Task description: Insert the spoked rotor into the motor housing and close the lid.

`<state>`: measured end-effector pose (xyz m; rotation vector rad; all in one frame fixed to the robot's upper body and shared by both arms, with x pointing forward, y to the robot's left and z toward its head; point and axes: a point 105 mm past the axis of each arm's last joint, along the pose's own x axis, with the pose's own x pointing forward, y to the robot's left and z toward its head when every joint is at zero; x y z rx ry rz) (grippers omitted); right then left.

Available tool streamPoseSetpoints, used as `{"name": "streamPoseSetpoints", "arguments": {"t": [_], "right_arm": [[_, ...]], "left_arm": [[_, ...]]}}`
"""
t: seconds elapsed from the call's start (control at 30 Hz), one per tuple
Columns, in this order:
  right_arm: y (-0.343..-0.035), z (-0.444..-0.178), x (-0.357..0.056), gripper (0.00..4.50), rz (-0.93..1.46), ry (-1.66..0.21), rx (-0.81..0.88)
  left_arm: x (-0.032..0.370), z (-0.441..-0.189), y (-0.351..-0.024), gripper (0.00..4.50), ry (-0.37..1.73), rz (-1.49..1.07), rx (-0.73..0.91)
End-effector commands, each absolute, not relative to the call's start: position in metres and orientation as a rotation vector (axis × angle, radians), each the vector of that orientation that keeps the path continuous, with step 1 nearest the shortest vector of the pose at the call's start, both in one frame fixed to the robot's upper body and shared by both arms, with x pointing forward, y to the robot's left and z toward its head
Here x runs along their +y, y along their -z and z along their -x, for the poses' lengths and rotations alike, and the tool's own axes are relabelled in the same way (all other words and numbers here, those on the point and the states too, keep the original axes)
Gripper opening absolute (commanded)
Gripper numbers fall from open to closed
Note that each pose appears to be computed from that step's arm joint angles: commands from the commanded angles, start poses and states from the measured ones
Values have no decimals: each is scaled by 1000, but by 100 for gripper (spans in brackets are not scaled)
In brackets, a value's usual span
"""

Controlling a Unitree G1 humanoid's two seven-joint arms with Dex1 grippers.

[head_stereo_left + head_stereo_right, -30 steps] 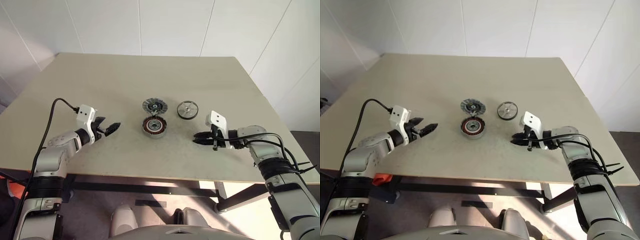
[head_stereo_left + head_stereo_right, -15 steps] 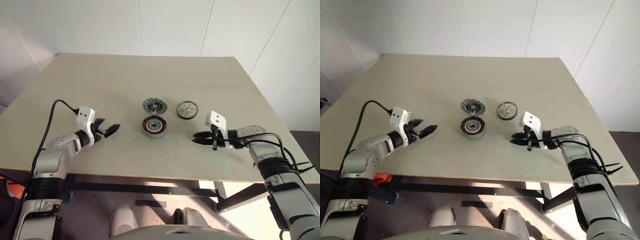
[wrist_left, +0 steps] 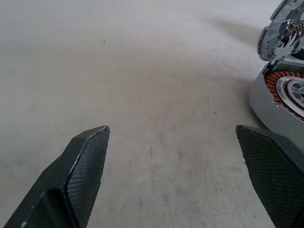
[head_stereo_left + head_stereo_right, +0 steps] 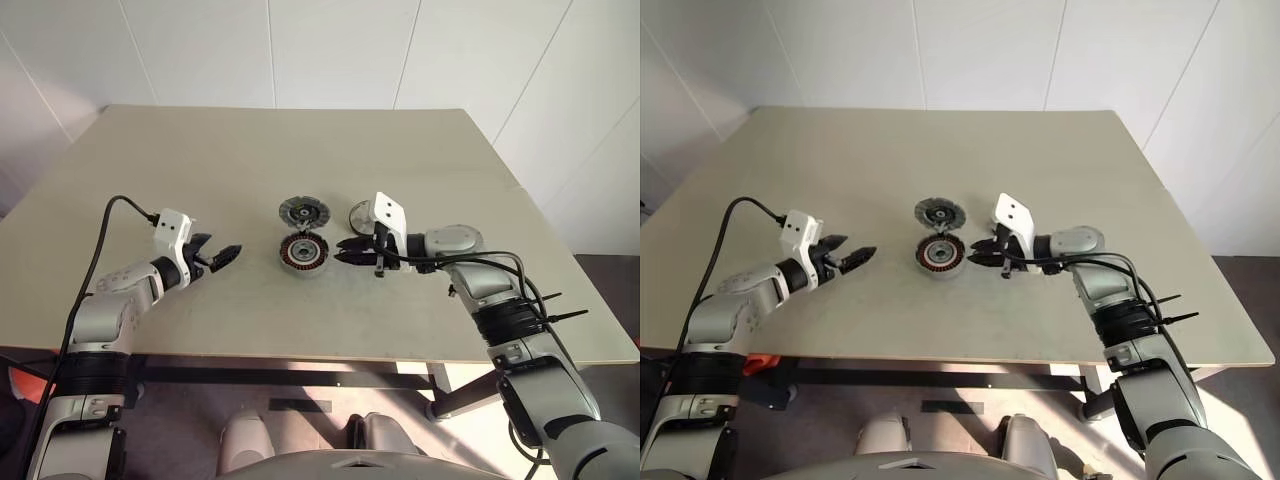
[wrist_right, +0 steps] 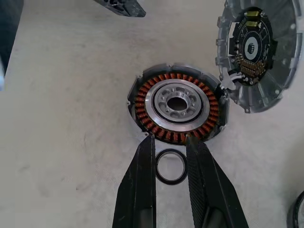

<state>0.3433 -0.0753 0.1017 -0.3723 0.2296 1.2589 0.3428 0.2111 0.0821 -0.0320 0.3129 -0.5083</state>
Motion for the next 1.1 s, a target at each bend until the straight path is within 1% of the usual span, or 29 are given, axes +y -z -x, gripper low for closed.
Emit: {"name": "streamPoseSetpoints", "arguments": {"t": [0.03, 0.23, 0.37, 0.5, 0.9, 0.97, 1.1], "right_arm": [[-117, -351, -49, 58, 399, -1253, 161], [-120, -355, -22, 58, 404, -1286, 139], [-111, -368, -13, 58, 366, -1254, 177], [-104, -376, -12, 58, 370, -1226, 205], [-100, -382, -14, 58, 358, -1217, 224], [-102, -378, -11, 131, 348, -1238, 204], [-105, -379, -9, 264, 363, -1225, 168]], "left_arm": [[207, -345, -94, 450, 519, 15, 264], [208, -342, -94, 450, 512, 12, 261], [208, -340, -93, 450, 508, 13, 262], [208, -339, -94, 450, 506, 13, 263], [212, -341, -96, 450, 492, 10, 260], [212, -341, -96, 450, 493, 9, 260], [213, -342, -96, 450, 492, 6, 259]]}}
